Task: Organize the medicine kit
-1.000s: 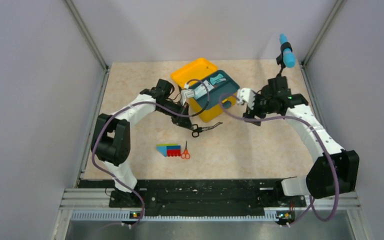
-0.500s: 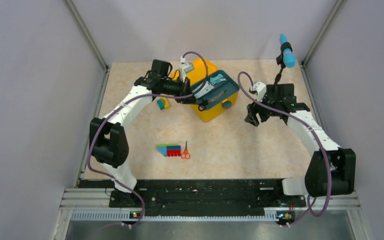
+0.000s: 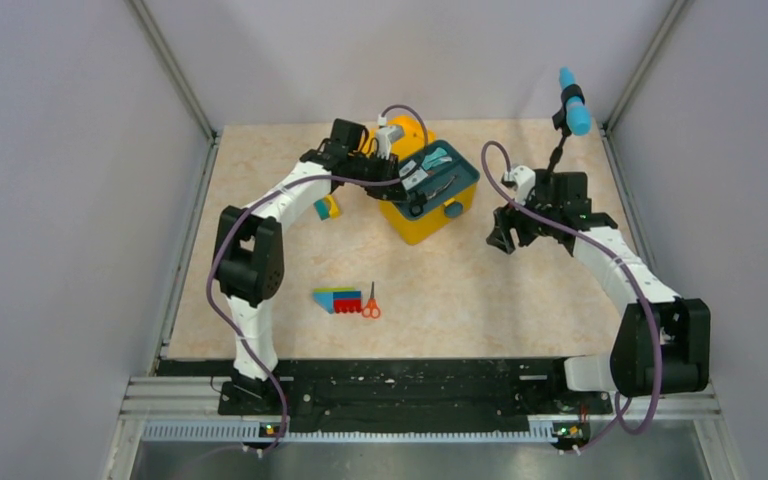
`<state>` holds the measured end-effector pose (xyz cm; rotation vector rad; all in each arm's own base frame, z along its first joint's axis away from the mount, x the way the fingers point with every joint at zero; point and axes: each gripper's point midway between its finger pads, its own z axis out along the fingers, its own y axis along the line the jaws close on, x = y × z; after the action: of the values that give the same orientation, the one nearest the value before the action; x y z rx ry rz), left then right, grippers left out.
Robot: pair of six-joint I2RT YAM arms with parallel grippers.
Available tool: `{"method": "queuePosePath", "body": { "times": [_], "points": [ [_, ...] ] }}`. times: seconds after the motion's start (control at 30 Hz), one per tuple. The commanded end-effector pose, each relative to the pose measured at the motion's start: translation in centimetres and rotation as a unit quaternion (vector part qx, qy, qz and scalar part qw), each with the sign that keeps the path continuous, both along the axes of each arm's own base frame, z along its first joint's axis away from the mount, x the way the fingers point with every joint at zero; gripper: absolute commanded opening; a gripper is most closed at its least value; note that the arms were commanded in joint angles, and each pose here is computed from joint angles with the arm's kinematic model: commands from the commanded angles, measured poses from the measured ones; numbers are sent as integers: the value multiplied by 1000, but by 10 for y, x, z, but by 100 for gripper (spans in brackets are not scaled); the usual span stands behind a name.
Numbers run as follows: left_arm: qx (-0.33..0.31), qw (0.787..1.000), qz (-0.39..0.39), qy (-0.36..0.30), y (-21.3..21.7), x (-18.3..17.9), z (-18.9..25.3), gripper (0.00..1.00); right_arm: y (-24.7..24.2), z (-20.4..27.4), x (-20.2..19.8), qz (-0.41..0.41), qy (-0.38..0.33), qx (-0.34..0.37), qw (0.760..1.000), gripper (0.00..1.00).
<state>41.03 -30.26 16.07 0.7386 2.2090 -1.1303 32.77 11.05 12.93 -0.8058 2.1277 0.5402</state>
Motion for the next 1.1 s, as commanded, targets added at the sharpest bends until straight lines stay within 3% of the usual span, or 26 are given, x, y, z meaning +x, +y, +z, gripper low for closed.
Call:
{"method": "queuePosePath", "body": {
  "times": [0.0, 0.07, 0.3, 0.5, 0.63, 0.83, 1.07],
  "points": [
    [-12, 999, 1, -39, -6, 11, 25, 23, 4, 23, 4, 1, -37, 16, 999, 68],
    [-5, 999, 11, -48, -3, 14, 29, 33, 5, 24, 4, 2, -38, 18, 999, 68],
    [16, 994, 15, -111, 13, 14, 66, 50, 18, 36, 8, 53, -54, 23, 997, 67],
    [12, 988, 59, -145, 54, 5, 103, 51, 65, 41, 2, 195, -110, -20, 974, 66],
    [0, 986, 148, -78, 95, -4, 87, 51, 111, 37, -8, 297, -147, -38, 943, 64],
    [-6, 969, 237, 69, 137, -34, 17, 50, 176, 8, -21, 404, -165, -45, 899, 58],
    [-8, 962, 256, 91, 152, -29, 5, 47, 230, -30, -34, 486, -153, -54, 859, 58]
  ]
}}
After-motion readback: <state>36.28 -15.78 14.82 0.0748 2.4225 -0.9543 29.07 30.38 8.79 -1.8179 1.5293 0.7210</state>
